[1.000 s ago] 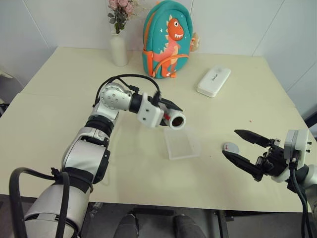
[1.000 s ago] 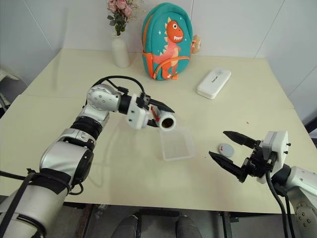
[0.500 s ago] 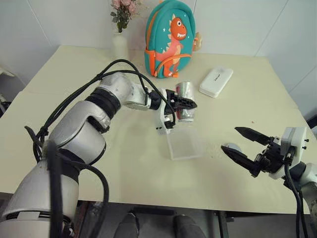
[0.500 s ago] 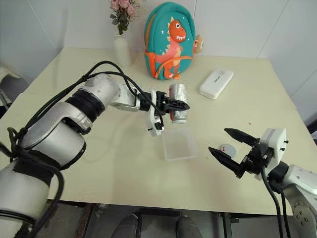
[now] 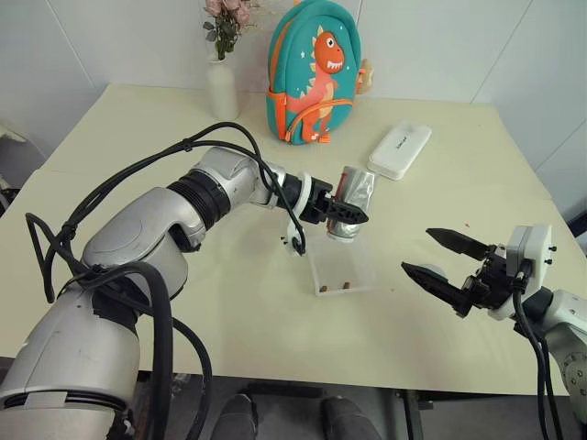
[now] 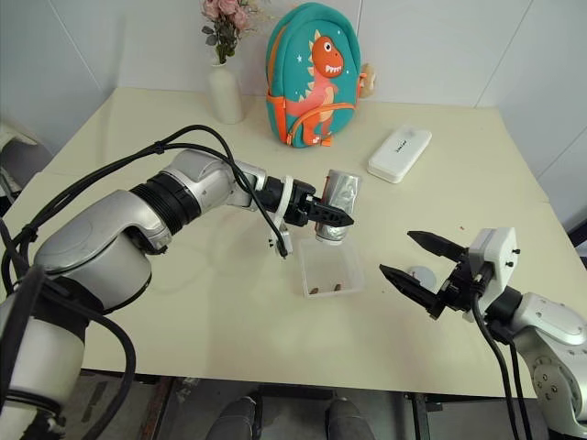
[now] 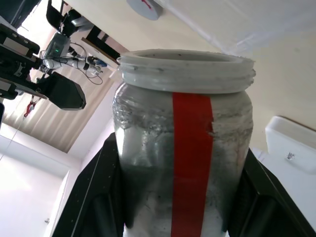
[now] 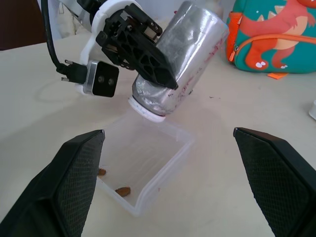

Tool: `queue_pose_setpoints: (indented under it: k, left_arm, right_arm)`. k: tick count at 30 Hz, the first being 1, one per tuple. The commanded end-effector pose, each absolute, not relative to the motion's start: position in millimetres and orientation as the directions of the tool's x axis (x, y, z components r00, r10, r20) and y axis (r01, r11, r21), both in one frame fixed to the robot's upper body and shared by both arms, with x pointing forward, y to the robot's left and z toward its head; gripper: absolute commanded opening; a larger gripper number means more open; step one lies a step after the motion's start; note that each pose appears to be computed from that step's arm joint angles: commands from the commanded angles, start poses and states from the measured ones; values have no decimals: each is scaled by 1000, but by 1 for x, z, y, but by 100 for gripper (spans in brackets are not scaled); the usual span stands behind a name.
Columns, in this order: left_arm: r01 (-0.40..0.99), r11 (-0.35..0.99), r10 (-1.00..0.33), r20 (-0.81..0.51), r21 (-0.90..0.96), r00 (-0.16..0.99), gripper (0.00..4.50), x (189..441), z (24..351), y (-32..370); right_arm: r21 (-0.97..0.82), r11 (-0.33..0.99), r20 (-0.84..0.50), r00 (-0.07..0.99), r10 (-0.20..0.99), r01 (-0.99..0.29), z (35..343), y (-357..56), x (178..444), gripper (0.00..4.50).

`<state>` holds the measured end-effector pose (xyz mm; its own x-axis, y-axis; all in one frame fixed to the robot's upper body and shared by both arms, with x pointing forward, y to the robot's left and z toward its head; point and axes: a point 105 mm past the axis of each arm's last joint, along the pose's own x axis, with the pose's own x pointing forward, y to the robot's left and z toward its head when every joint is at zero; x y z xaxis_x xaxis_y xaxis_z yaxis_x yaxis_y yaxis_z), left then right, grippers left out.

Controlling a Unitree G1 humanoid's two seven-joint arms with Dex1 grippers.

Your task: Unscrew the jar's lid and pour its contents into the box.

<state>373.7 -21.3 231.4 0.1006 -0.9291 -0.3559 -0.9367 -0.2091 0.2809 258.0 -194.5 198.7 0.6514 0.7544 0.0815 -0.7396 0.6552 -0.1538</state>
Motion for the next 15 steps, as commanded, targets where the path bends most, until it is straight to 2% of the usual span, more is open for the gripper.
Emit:
queue_pose_setpoints:
  k: [1,3,4,7,9,11,13,15]
  left_arm:
    - [-879,-195,-969,-226,436,102,200,372,255,-25]
    - [-751,-179,-983,-141,636,116,200,371,262,-24]
    - [-621,-169,-979,-58,765,195,200,380,269,-19]
    - [-353,-107,-963,-8,929,270,200,385,268,-7]
    - [-234,-25,-952,48,972,302,200,388,273,-1]
    - [-48,121,-921,131,991,367,200,396,277,7]
    - [63,180,-911,142,982,386,200,399,277,12]
    - [233,314,-879,188,921,439,200,409,279,25]
  right_arm:
    - [-192,635,90,631,771,-748,206,-193,258,440]
    - [-198,624,85,621,779,-756,206,-191,258,440]
    - [-200,624,85,621,779,-755,207,-192,260,440]
    - [-206,618,81,616,783,-758,208,-194,262,440]
    - [-213,611,76,611,788,-762,209,-197,263,440]
    - [-216,603,74,603,794,-768,212,-199,264,440]
    - [-220,593,71,593,802,-775,214,-200,265,440]
    - [-227,558,79,556,828,-798,218,-200,263,440]
